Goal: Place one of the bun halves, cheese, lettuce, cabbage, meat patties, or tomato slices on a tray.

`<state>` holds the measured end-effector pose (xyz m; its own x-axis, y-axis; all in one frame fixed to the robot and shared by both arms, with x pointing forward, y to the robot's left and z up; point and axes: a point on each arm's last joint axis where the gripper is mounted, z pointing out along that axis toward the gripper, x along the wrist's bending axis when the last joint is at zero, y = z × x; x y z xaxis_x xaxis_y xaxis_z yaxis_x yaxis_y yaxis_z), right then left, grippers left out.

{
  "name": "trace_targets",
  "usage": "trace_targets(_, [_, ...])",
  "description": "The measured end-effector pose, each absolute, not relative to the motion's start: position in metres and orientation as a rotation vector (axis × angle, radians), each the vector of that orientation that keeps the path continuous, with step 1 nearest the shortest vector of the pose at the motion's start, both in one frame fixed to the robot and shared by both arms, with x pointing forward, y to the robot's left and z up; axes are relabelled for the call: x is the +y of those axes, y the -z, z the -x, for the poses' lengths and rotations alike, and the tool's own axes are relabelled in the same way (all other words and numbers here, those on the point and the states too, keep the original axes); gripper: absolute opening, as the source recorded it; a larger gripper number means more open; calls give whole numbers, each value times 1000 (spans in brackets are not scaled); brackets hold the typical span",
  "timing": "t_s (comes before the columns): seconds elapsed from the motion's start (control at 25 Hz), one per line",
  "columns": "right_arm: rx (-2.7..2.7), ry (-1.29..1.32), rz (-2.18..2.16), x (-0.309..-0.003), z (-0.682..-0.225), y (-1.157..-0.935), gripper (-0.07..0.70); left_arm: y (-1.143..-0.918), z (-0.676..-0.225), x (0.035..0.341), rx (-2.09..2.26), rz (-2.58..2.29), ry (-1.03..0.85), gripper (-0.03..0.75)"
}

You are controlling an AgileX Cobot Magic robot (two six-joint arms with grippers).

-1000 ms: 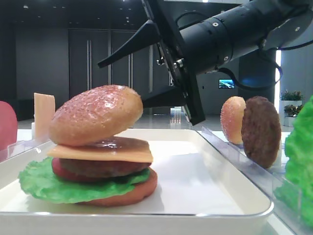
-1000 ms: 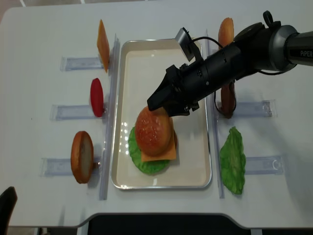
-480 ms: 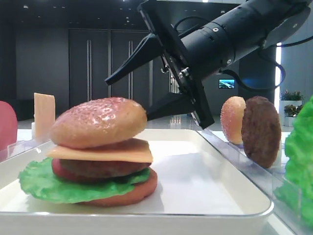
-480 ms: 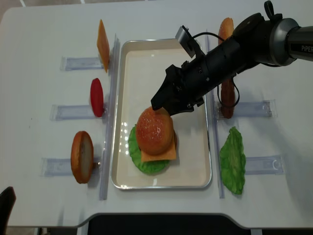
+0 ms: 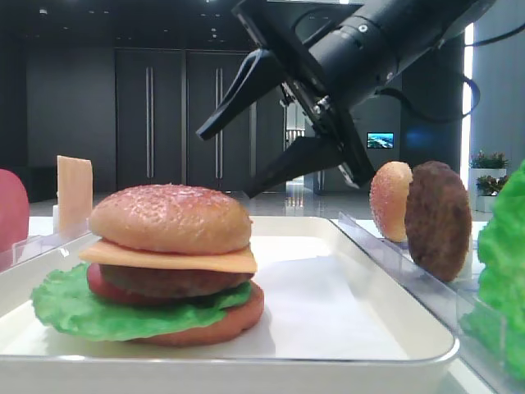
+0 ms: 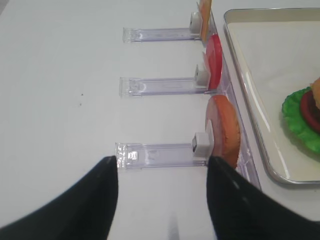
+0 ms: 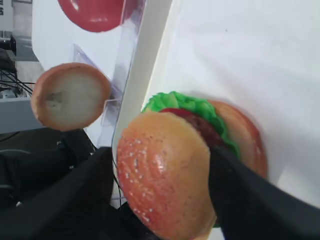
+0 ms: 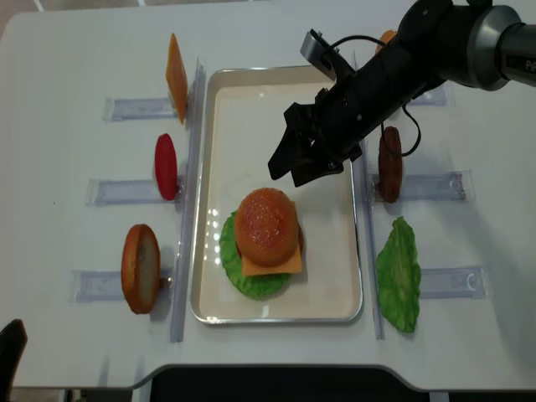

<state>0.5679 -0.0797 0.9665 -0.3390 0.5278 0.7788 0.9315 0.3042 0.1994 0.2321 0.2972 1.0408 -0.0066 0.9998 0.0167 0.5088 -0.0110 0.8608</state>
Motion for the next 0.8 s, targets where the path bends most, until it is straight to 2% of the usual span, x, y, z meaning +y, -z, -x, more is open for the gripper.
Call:
trace_targets(0.4, [-2125, 955, 1399, -93, -564, -1027, 406, -1041, -232, 298, 1595, -1599, -933, 433])
trace_targets(0.8, [-2419, 772, 1728, -126, -567, -1064, 406, -1041, -232, 298, 1595, -1599, -934, 433])
